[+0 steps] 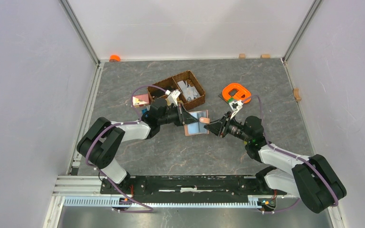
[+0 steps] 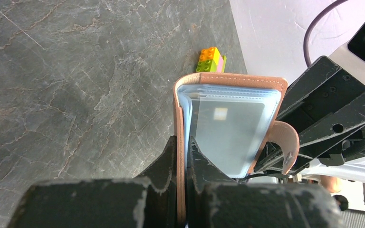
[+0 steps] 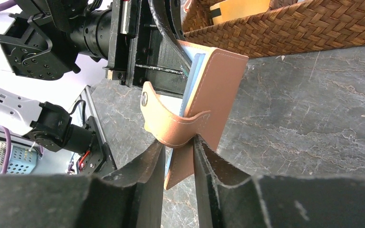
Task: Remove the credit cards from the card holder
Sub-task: Remove the credit card from the card holder.
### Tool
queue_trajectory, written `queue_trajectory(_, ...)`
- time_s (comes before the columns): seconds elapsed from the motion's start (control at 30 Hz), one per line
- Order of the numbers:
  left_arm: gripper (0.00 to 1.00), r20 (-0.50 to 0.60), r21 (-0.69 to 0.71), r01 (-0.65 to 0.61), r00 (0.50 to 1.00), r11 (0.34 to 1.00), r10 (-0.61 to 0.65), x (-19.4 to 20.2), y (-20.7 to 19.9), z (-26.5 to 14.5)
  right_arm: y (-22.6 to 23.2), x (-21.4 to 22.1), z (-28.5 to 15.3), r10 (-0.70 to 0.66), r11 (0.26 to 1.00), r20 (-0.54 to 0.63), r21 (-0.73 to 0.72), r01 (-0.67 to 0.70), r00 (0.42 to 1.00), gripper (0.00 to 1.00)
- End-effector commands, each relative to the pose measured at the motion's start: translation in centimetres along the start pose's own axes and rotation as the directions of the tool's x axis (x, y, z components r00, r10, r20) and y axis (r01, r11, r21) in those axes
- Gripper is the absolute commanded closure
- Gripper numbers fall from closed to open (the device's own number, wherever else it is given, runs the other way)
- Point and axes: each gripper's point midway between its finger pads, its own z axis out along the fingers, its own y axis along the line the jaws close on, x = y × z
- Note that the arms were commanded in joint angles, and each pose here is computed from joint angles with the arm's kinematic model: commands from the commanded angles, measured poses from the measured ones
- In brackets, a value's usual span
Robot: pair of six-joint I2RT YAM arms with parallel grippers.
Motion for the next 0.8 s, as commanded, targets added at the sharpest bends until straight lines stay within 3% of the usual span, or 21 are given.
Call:
queue_trajectory(0.0, 0.98, 0.052, 0.098, -0.063, 0.997, 0.993, 0.058, -2.0, -3.1, 0.0, 1.0, -0.9, 0.3, -0.024, 0.999, 0.027, -0.043, 0.026, 0.999, 0.71)
queue_trajectory(0.4, 0.98, 0.046, 0.110, -0.059, 0.997, 0.992, 0.055, -2.0, -3.3, 0.2, 2.4, -1.3, 0.2, -0.025, 0.993, 0.046, -0.113, 0.030, 0.999, 0.77)
queue_trajectory(0.77, 0.98, 0.050, 0.113, -0.064, 0.997, 0.992, 0.058, -2.0, -3.4, 0.1, 0.2, -0.5, 0.6, -0.024, 1.000, 0.004, -0.005, 0.024, 1.000, 0.81)
